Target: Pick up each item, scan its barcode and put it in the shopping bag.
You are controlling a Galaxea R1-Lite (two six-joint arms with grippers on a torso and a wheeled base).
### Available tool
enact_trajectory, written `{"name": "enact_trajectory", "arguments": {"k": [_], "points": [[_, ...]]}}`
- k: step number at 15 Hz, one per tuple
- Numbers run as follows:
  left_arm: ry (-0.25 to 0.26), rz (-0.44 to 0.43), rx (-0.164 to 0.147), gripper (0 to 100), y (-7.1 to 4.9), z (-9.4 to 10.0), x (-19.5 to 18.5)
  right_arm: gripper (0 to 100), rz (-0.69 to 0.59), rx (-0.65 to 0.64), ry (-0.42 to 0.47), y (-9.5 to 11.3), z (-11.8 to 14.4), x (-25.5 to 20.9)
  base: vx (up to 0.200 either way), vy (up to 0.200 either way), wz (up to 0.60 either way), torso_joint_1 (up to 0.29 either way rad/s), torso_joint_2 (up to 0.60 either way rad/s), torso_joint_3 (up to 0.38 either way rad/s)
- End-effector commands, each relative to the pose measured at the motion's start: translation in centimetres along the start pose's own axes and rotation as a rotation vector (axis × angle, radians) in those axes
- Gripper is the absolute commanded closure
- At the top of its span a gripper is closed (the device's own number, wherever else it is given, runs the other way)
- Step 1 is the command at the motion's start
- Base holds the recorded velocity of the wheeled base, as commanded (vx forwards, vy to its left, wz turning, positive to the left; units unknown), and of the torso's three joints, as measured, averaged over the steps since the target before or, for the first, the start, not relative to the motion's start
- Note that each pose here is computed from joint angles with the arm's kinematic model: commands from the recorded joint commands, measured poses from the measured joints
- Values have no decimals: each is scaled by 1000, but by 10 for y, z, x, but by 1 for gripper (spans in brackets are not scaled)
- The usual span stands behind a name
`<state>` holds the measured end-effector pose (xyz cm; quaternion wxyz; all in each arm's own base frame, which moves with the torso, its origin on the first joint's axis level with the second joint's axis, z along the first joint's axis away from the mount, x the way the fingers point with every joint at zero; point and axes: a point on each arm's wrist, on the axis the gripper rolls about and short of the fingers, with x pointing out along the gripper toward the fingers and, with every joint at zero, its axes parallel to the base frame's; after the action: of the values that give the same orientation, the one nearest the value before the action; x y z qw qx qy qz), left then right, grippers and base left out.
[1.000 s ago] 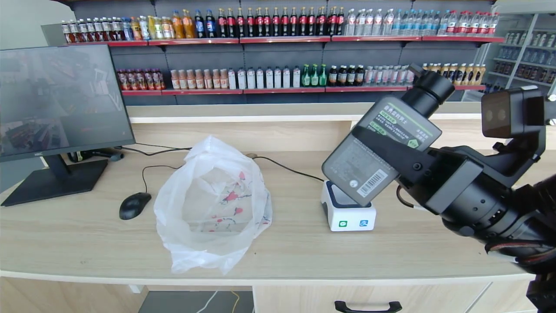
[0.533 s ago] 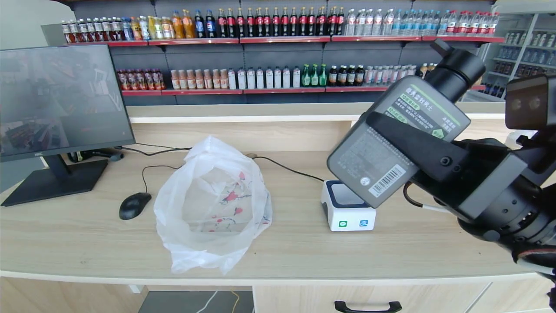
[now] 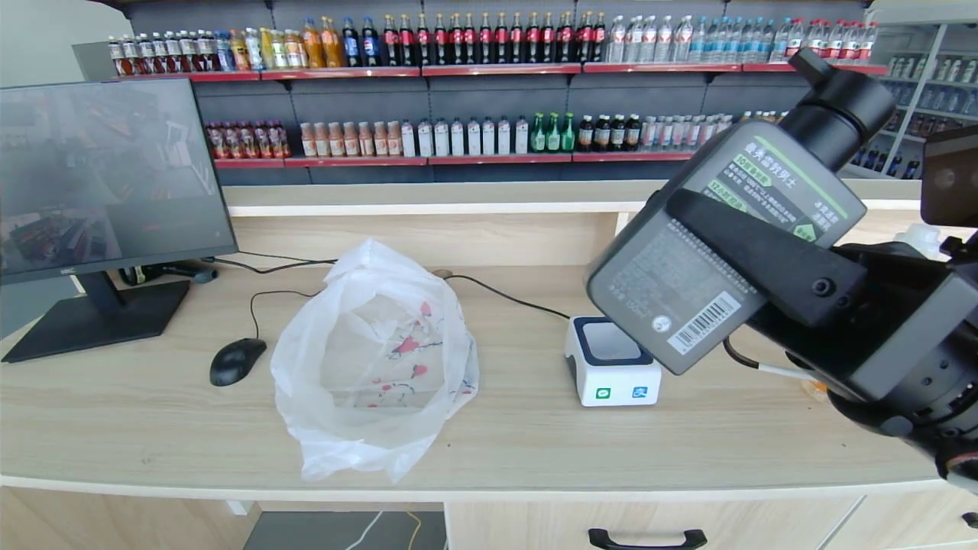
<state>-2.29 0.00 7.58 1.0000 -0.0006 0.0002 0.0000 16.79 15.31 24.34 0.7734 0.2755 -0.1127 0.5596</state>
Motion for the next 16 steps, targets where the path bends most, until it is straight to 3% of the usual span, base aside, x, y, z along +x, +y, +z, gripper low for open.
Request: {"name": "enact_trajectory", "arguments": {"k": [1,13,16], "points": [[1,0,0,100,0,0,0,100,8,-1,-6,4,3,-3,0,0,0,0,0,0],[0,0,0,100,0,0,0,100,-21,67,95,19,-18,-41,0,0,0,0,0,0],[0,0,0,100,0,0,0,100,-96,34,120,7,-23,-49,0,0,0,0,0,0]]}}
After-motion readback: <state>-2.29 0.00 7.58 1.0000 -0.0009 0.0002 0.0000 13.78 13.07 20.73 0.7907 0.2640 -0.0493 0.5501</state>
